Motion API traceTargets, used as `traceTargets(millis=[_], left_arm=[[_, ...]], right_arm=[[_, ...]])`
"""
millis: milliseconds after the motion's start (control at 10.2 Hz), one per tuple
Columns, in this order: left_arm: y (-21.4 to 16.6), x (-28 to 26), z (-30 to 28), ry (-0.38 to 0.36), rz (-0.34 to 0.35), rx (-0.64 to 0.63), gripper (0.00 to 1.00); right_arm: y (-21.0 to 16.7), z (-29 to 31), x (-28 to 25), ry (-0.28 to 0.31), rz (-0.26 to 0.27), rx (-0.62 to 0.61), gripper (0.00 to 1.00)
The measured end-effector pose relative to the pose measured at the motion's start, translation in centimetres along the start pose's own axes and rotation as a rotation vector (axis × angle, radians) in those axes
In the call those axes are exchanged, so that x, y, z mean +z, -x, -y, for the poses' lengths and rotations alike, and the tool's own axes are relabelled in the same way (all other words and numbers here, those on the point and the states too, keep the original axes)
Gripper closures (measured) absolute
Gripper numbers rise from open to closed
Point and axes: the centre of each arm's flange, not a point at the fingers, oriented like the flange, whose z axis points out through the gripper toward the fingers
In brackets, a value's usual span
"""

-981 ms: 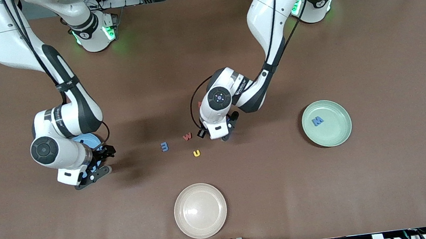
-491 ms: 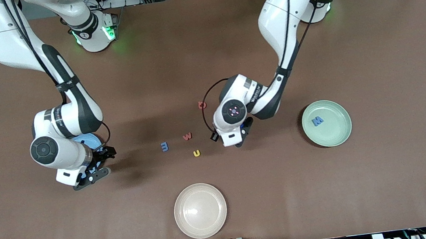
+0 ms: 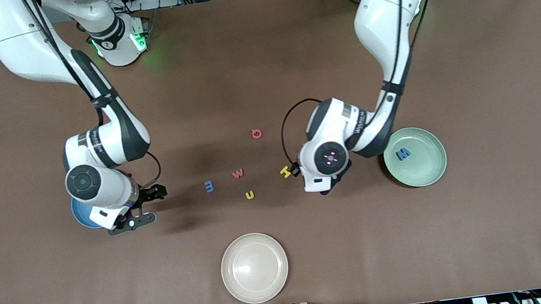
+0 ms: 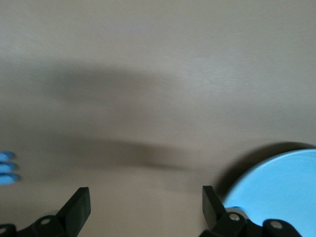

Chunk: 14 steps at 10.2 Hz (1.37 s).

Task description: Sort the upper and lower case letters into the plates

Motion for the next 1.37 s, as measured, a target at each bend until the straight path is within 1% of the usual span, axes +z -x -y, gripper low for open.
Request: traceTargets(millis=[98, 294, 393, 491, 687, 785, 883, 981, 1080, 1178, 1276, 1374], left_arm=[[-1.7, -0.6, 1.3, -0.029, 0.016, 0.066, 0.70], [-5.2, -0.8, 4.3, -0.140, 0.000, 0.240, 0.70], [-7.6, -1.6, 6.0, -0.179, -0.006, 0.326, 0.70], [-10.7, -3.2, 8.5, -0.195, -0.004, 0.408, 0.70], [-18.1, -6.5, 15.3, -0.177, 0.026, 0.548, 0.70], [-22.2, -7.2, 19.4, -0.155, 0.048, 0.598, 0.70], [-25.0, -7.2, 22.6, -0.130, 0.070, 0.620, 0.70], [-26.1, -6.9, 24.0, -0.119, 0.086, 0.626, 0.70], [-25.7, -6.4, 23.6, -0.120, 0.093, 0.637, 0.70], [-24.9, -5.8, 22.7, -0.125, 0.096, 0.653, 0.70], [-24.3, -5.3, 22.1, -0.131, 0.097, 0.661, 0.64], [-24.0, -5.1, 21.8, -0.134, 0.098, 0.666, 0.60]], right_arm=[[0.1, 1.7, 0.2, 0.001, -0.004, 0.041, 0.00], [0.4, 4.4, 0.4, 0.000, -0.011, 0.135, 0.00], [0.5, 6.6, 0.0, -0.002, -0.021, 0.169, 0.00], [0.8, 9.8, -0.7, -0.007, -0.037, 0.184, 0.00], [1.9, 16.8, -2.3, -0.051, -0.055, 0.250, 0.00], [2.6, 20.4, -2.8, -0.071, -0.060, 0.274, 0.00], [3.0, 23.0, -2.7, -0.079, -0.062, 0.315, 0.00], [3.0, 24.2, -2.1, -0.083, -0.055, 0.403, 0.00], [2.6, 23.7, -1.1, -0.077, -0.039, 0.518, 0.00], [2.3, 22.7, -0.3, -0.060, -0.015, 0.634, 0.00], [2.4, 21.9, 0.2, -0.034, 0.015, 0.733, 0.00], [2.4, 21.4, 0.4, -0.018, 0.032, 0.831, 0.00]])
